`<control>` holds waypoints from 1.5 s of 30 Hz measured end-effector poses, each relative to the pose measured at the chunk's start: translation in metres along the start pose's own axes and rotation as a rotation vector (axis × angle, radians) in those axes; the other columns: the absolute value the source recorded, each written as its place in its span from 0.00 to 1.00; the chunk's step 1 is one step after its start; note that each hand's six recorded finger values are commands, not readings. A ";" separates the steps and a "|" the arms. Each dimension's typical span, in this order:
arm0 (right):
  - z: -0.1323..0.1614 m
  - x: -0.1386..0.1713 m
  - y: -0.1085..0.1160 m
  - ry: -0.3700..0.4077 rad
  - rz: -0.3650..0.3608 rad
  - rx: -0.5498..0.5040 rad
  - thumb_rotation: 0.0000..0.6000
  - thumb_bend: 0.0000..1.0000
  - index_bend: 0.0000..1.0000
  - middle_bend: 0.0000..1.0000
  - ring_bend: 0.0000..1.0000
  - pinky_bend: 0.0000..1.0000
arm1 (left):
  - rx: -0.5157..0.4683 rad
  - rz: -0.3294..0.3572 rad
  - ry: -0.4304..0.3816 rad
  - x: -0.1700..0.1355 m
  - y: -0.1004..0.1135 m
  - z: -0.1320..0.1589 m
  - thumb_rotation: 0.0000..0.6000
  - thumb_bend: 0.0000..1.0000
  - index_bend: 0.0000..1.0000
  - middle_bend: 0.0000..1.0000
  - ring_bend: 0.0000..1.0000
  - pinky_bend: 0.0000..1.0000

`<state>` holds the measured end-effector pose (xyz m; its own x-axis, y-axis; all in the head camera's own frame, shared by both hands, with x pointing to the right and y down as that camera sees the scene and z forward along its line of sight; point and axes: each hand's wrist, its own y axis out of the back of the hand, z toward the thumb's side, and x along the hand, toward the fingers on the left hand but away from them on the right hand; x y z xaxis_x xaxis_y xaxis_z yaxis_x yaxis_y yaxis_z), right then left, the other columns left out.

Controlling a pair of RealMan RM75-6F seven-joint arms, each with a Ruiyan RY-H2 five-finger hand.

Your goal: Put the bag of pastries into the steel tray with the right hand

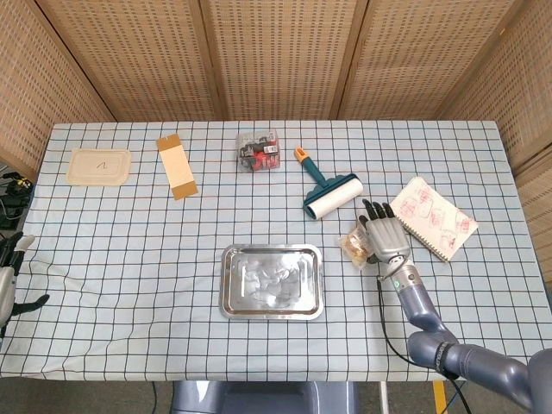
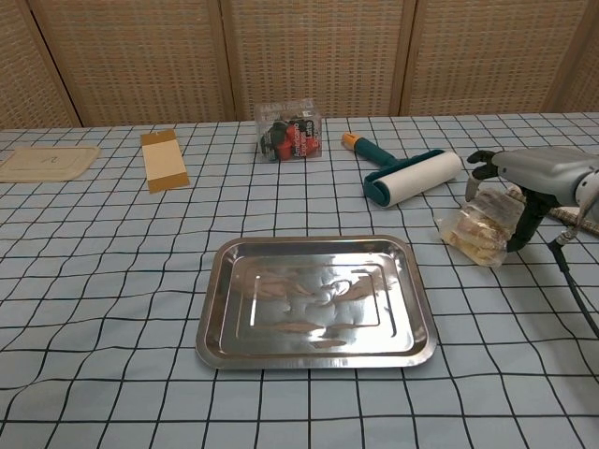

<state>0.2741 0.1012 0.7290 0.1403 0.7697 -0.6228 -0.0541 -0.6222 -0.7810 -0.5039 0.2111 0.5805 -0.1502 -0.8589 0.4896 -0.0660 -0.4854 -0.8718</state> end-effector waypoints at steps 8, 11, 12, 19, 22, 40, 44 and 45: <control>0.006 -0.002 -0.005 0.037 -0.079 -0.014 1.00 0.27 0.77 0.55 0.49 0.58 | -0.011 0.001 0.001 0.000 0.000 0.000 1.00 0.14 0.00 0.00 0.00 0.00; 0.016 0.002 0.000 0.069 -0.106 -0.030 1.00 0.27 0.78 0.56 0.50 0.59 | -0.011 0.000 0.002 0.000 0.000 0.000 1.00 0.14 0.00 0.00 0.00 0.00; 0.019 0.004 0.002 0.080 -0.114 -0.036 1.00 0.27 0.78 0.56 0.51 0.60 | -0.011 0.000 0.002 0.000 0.000 0.001 1.00 0.14 0.00 0.00 0.00 0.00; 0.053 0.025 0.026 0.177 -0.176 -0.072 1.00 0.27 0.77 0.56 0.51 0.60 | -0.010 -0.002 -0.001 0.000 -0.001 0.001 1.00 0.14 0.00 0.00 0.00 0.00; 0.074 0.039 0.037 0.226 -0.202 -0.081 1.00 0.27 0.77 0.56 0.51 0.60 | -0.006 -0.005 -0.001 0.000 -0.002 0.002 1.00 0.14 0.00 0.00 0.00 0.00; 0.190 0.052 0.033 0.370 -0.158 -0.214 1.00 0.23 0.55 0.38 0.37 0.41 | -0.021 -0.021 0.002 0.003 -0.004 -0.001 1.00 0.15 0.00 0.00 0.00 0.00; 0.196 0.052 0.023 0.353 -0.118 -0.216 1.00 0.12 0.24 0.09 0.10 0.15 | -0.020 -0.025 0.001 0.003 -0.004 -0.001 1.00 0.15 0.00 0.00 0.00 0.00; 0.197 0.052 0.021 0.345 -0.107 -0.218 1.00 0.10 0.18 0.04 0.05 0.10 | -0.020 -0.025 0.000 0.003 -0.004 -0.001 1.00 0.15 0.00 0.00 0.00 0.00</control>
<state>0.0852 0.1565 0.6708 0.4589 0.7616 -0.4576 0.1842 -0.5854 -0.7896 -0.5049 0.2105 0.5854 -0.1483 -0.8468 0.5109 -0.0891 -0.5030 -0.8597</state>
